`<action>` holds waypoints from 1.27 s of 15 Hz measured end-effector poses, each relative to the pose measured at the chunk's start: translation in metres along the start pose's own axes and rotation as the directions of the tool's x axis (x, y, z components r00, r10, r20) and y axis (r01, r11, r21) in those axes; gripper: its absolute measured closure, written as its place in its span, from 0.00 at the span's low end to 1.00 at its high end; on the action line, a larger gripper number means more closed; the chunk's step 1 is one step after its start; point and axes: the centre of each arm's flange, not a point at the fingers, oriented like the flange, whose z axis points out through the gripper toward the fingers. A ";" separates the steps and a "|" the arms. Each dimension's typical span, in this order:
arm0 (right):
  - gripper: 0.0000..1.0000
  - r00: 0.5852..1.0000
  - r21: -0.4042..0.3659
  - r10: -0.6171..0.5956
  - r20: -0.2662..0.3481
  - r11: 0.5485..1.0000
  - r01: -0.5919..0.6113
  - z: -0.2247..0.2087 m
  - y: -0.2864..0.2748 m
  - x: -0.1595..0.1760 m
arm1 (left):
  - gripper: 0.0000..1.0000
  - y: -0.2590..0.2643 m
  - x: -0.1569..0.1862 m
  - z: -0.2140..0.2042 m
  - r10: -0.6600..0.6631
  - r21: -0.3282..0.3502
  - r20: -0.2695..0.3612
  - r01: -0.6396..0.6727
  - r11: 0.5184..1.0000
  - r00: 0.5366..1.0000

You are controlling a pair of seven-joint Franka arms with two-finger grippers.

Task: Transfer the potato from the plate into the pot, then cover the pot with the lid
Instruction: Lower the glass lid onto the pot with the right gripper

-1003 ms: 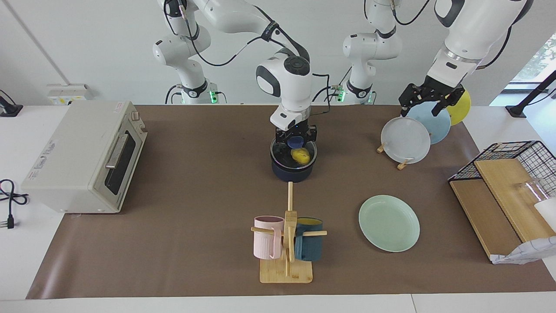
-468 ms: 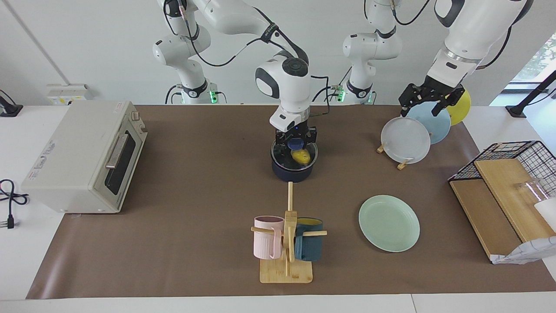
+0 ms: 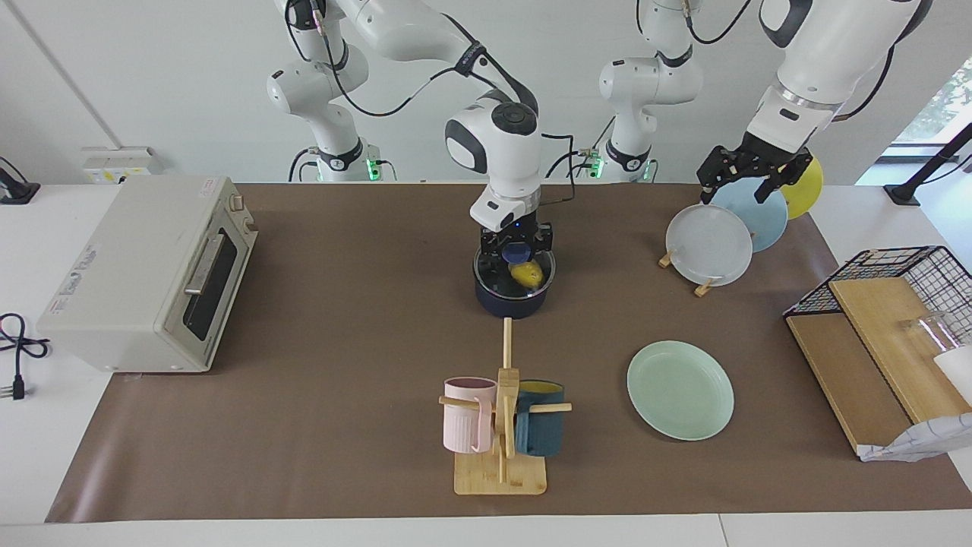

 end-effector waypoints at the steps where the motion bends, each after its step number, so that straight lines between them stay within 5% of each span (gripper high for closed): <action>1: 0.47 1.000 -0.002 -0.002 -0.002 1.000 0.002 0.000 0.000 0.000 | 0.00 0.000 0.000 0.000 0.000 0.000 0.000 0.000 1.000 1.000; 12: 0.44 0.998 -0.039 -0.049 -0.034 0.998 0.048 0.002 -0.002 -0.003 | 0.00 0.000 0.000 0.000 0.000 0.000 0.000 0.000 1.000 1.000; 14: 0.33 0.998 -0.035 -0.049 -0.038 0.998 0.047 0.001 -0.002 -0.002 | 0.00 0.000 0.000 0.000 0.000 0.000 0.000 0.000 1.000 1.000; 17: 0.01 0.998 -0.026 -0.031 -0.055 0.999 0.029 -0.012 0.004 0.008 | 0.00 0.000 0.000 0.000 0.000 0.000 0.000 0.000 1.000 1.000; 19: 0.00 0.998 -0.028 0.006 -0.064 1.000 -0.007 -0.037 0.019 0.026 | 0.00 0.000 0.000 0.000 0.000 0.000 0.000 0.000 1.000 1.000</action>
